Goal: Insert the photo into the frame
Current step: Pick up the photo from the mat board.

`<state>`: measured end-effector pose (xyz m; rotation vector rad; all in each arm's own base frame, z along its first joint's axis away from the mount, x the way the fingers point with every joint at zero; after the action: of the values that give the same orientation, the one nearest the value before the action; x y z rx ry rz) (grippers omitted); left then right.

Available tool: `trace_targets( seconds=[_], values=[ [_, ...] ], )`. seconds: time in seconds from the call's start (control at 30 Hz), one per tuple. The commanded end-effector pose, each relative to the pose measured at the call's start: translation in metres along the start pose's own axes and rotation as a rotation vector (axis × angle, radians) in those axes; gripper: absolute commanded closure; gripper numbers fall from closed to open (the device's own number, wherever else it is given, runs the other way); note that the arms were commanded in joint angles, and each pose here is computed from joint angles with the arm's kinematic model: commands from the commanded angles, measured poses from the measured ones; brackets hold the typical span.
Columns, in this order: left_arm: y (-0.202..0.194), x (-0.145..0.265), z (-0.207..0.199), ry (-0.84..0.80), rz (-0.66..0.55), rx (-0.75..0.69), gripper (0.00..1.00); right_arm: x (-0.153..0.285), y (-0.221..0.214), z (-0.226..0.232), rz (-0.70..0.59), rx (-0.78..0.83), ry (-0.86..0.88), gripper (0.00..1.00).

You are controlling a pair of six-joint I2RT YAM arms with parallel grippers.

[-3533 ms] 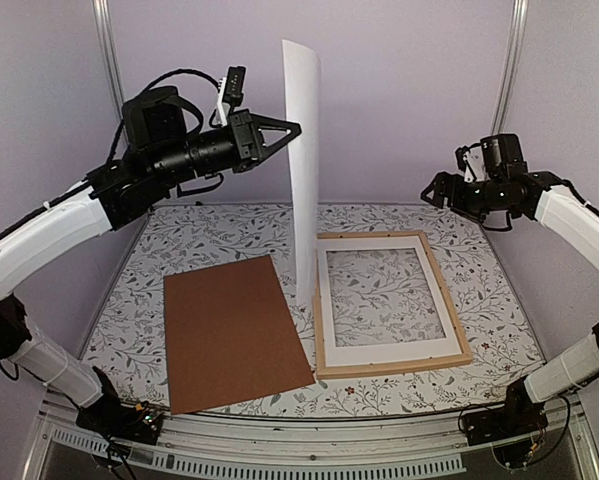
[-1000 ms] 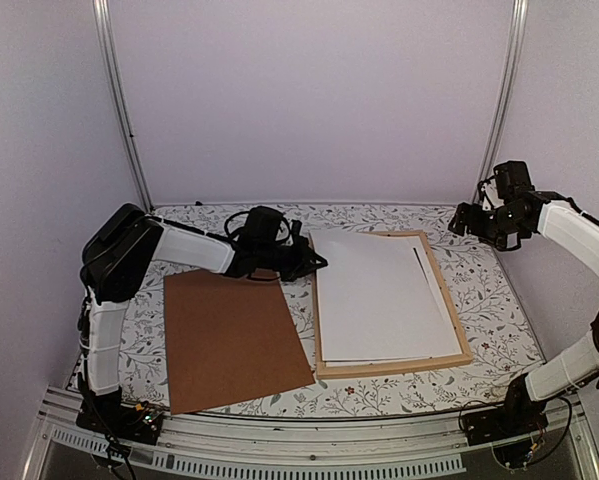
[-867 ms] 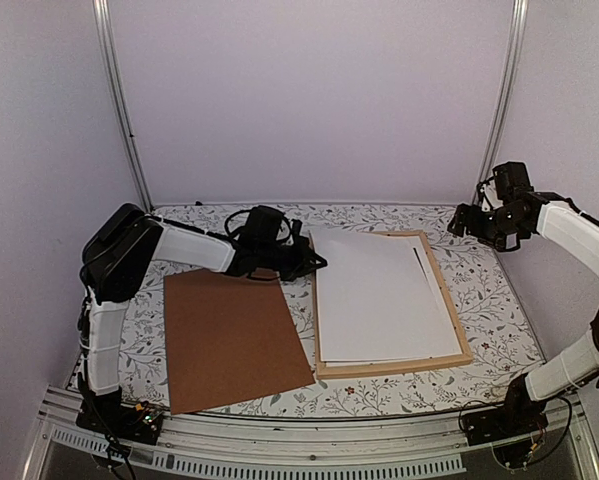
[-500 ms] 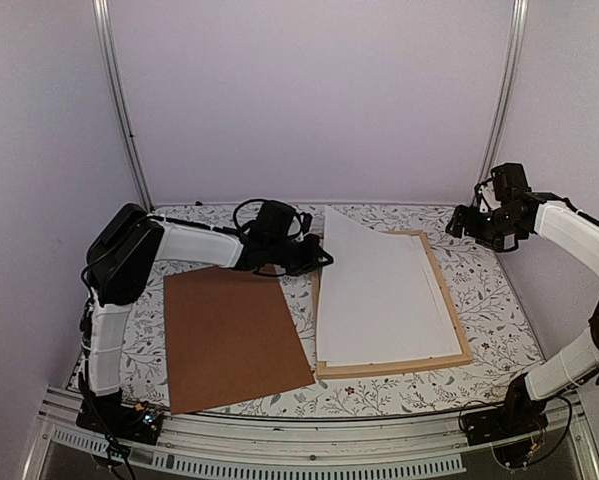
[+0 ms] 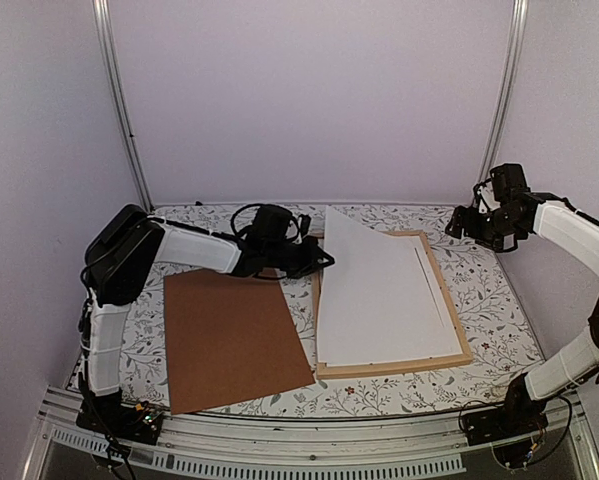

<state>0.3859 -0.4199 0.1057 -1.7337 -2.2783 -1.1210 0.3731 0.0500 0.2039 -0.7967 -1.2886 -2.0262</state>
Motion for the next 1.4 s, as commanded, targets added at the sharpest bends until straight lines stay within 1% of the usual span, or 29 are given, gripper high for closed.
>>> trace_targets(
  seconds=[0.0, 0.17, 0.47, 0.83, 1.07, 1.2, 1.37],
  values=[
    [0.015, 0.020, -0.040, -0.131, -0.055, -0.044, 1.00, -0.007, -0.003, -0.004, 0.010, 0.008, -0.011, 0.08],
    [0.018, 0.026, -0.054, -0.181, -0.067, -0.105, 1.00, -0.010, -0.005, -0.005, 0.019, 0.008, -0.016, 0.08],
    [0.019, 0.030, -0.076, -0.287, -0.088, -0.159, 1.00, -0.010, -0.003, -0.006, 0.014, 0.017, -0.028, 0.08],
    [0.021, 0.026, -0.083, -0.367, -0.095, -0.112, 1.00, -0.008, 0.000, -0.009, 0.008, 0.026, -0.052, 0.08],
    [0.025, 0.039, -0.098, -0.450, -0.112, -0.098, 1.00, -0.007, 0.004, -0.012, -0.002, 0.027, -0.079, 0.08],
    [0.028, 0.044, -0.108, -0.513, -0.115, -0.060, 1.00, -0.005, 0.008, -0.013, -0.010, 0.025, -0.087, 0.07],
    [0.029, 0.042, -0.113, -0.559, -0.112, -0.014, 1.00, -0.001, 0.012, -0.013, -0.018, 0.024, -0.089, 0.07]
  ],
)
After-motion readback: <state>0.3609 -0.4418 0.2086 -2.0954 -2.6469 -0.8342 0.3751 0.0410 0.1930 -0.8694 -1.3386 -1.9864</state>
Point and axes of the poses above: each gripper's point midway between its finger pads, its own x axis back along the fingers, its own z axis along the line the jaws close on, y = z × x, the point moved 3 cm from there along x, back along the fingers, and after that the axes turned 7 degrees about -x, right-handed, at the moved point
